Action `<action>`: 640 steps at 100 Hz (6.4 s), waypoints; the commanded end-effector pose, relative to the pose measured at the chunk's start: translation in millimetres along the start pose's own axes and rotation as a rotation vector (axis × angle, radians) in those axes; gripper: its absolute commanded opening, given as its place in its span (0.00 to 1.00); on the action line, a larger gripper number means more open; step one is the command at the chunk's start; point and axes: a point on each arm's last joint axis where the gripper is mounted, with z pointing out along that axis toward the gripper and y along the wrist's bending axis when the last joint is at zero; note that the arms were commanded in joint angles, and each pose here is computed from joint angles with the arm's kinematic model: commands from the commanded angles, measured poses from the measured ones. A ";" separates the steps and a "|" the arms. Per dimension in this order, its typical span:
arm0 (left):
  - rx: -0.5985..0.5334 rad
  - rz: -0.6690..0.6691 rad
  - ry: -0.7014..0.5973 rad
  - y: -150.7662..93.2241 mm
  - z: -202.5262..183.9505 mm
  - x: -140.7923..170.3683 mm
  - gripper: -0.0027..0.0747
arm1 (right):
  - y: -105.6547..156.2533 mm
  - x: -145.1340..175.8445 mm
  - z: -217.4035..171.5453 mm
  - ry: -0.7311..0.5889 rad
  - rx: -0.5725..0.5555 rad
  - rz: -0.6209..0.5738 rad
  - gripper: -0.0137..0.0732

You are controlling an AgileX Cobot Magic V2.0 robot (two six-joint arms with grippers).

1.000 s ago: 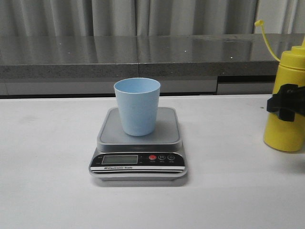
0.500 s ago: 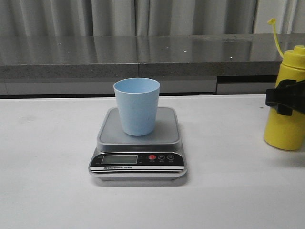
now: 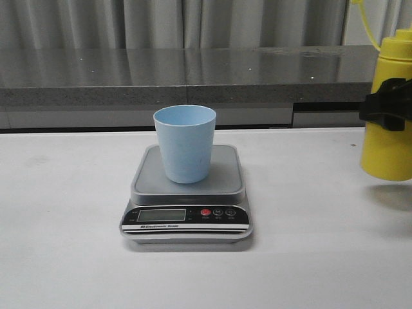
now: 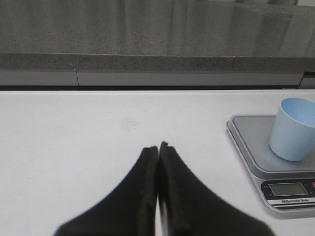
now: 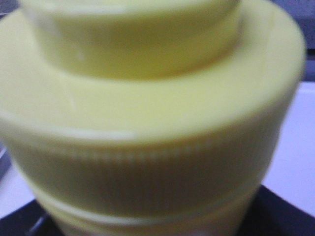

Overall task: Pour seasoning into cup on scale with both arms
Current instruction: 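Lift the yellow bottle with the right gripper toward the cup, then tilt the bottle nozzle down over the blue cup with the right gripper, then tilt the bottle upright and move it back away from the cup, then lower the yellow bottle onto the table with the right gripper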

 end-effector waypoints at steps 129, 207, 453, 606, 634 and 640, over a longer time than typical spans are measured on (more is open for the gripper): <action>0.002 -0.005 -0.102 -0.9 -2.4 -15.3 0.01 | 100.2 -120.0 15.9 0.039 0.105 -1.341 0.55; 0.002 -0.005 -0.102 -0.9 -2.4 -15.3 0.01 | 121.9 -98.8 30.9 0.092 0.095 -1.703 0.55; 0.002 -0.005 -0.102 -0.9 -2.4 -15.3 0.01 | 115.7 -137.3 17.3 0.210 0.410 -1.090 0.55; 0.002 -0.005 -0.102 -0.9 -2.4 -15.3 0.01 | 6.5 -41.7 -8.0 -0.195 0.092 -0.049 0.55; 0.002 -0.005 -0.102 -0.9 -2.4 -15.3 0.01 | 3.4 -14.1 16.6 -0.140 0.104 -0.055 0.55; 0.002 -0.005 -0.102 -0.9 -2.4 -15.3 0.01 | 3.0 -10.4 19.8 -0.141 0.106 -0.056 0.55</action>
